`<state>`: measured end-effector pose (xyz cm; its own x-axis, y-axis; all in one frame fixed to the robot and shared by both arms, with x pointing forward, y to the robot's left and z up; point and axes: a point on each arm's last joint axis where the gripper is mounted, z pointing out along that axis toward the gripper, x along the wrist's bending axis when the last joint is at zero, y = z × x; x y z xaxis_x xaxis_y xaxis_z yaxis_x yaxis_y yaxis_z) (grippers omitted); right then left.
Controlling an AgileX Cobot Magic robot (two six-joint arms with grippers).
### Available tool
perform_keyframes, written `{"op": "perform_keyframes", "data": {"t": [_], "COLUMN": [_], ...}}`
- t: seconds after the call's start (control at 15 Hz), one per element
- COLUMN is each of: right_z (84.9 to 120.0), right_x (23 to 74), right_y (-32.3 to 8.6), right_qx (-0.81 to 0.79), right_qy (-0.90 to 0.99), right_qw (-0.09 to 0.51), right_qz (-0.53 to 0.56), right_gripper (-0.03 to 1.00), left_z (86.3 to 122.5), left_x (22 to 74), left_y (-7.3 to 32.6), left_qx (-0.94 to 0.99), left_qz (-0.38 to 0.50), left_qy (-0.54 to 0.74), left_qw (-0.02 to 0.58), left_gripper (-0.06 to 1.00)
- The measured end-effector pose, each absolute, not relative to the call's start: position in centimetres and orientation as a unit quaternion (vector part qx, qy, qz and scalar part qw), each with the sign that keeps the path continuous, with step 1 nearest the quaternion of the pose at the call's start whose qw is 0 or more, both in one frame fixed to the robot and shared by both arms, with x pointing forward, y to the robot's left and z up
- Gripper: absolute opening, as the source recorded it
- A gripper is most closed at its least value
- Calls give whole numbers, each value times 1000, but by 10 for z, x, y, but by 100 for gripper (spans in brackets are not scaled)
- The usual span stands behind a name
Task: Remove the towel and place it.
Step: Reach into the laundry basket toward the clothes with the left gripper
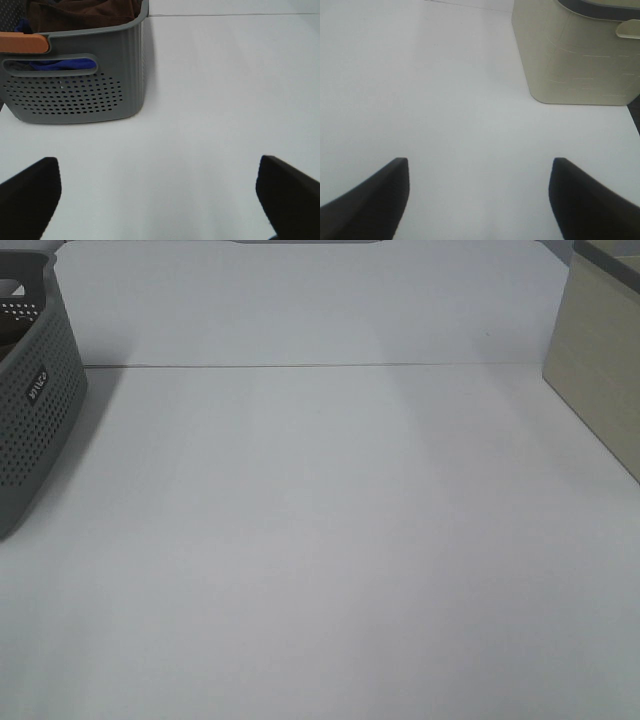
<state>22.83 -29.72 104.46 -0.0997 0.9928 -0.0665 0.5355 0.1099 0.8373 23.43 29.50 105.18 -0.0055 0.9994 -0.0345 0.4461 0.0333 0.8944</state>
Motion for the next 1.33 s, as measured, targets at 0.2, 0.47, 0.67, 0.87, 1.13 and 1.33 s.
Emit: {"op": "perform_keyframes", "data": {"t": [0.2,0.47,0.67,0.87,1.13,1.33], "right_z": [1045,1045,1045,1045,1045,1045], "right_x": [228,228,228,228,228,228], "right_y": [-297,-297,-297,-297,-297,-297], "right_qx": [577,577,577,577,577,577], "right_qy": [662,662,662,662,662,662], "right_qw": [342,342,342,342,342,342], "right_qz": [334,334,334,334,334,334], "right_gripper": [75,75,75,75,75,75], "left_z": [1052,1052,1052,1052,1052,1052], "left_x": [234,234,234,234,234,234], "left_y": [295,295,295,295,295,295], "left_qx": [593,593,593,593,593,593], "left_qz": [363,363,363,363,363,363], "left_qy": [609,609,609,609,609,609], "left_qw": [381,381,381,381,381,381], "left_gripper": [99,99,99,99,99,99]}}
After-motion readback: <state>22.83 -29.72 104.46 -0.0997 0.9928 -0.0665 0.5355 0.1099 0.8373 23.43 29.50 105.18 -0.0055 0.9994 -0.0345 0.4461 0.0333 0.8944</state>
